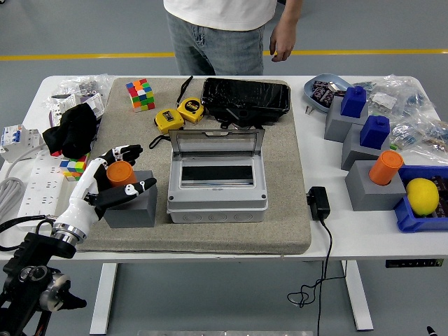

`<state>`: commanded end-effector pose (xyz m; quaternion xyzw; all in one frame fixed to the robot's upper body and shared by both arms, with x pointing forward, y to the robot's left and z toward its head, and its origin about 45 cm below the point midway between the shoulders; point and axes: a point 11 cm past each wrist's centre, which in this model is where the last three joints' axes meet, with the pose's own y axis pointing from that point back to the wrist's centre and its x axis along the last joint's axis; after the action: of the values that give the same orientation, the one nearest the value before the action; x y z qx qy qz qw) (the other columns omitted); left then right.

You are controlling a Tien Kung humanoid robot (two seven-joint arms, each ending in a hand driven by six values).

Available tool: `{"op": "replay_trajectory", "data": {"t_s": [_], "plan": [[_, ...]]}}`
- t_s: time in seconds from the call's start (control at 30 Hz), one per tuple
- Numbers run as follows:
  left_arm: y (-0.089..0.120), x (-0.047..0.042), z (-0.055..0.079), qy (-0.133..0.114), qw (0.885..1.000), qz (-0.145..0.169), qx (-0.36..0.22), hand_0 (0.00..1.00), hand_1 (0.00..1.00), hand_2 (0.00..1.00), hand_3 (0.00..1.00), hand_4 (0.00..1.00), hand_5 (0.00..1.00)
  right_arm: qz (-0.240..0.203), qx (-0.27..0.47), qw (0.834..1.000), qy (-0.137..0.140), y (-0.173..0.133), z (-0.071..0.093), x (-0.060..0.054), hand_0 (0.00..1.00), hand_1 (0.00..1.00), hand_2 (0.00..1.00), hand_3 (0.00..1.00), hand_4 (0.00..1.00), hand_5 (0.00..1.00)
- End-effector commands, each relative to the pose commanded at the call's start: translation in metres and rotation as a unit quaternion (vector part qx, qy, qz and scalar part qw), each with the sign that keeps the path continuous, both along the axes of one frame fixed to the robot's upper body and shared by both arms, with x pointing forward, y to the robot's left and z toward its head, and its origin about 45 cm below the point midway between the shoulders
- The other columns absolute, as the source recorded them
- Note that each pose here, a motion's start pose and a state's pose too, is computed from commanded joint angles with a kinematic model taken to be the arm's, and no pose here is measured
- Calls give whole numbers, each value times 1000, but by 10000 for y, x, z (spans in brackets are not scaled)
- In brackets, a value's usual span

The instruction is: Fetch the battery,place it into the box,close the lid of the box

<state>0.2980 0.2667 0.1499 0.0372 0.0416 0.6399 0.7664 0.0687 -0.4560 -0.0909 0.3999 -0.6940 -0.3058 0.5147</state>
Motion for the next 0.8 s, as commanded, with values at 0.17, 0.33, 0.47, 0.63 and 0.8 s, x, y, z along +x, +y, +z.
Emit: {"op": "replay_trajectory", "data": {"t_s": [0.17, 0.33, 0.47, 0.63, 0.8], "plan": [[5, 7, -20, 2, 1000, 4, 0, 840, 825, 745, 676, 998, 2, 0, 0, 1000, 1, -4, 1, -5, 805, 778, 751, 777, 998, 998], [36, 22, -58, 6, 1000, 12, 0, 840, 825, 745, 676, 998, 2, 1, 0, 1000, 2, -3, -3, -21, 805, 778, 751, 777, 998, 998], [50, 21, -75, 8, 1000, 16, 2, 836, 822, 737, 667, 998, 2, 0, 0, 1000, 2, -2, -3, -24, 804, 778, 751, 776, 998, 998], [56, 18, -90, 10, 1000, 19, 3, 818, 808, 721, 620, 998, 2, 0, 0, 1000, 2, -2, -4, -28, 804, 778, 751, 777, 998, 998], [37, 19, -90, 10, 1000, 18, 4, 765, 761, 657, 568, 998, 2, -3, 0, 1000, 1, -10, 0, -25, 804, 778, 752, 777, 998, 998]]}}
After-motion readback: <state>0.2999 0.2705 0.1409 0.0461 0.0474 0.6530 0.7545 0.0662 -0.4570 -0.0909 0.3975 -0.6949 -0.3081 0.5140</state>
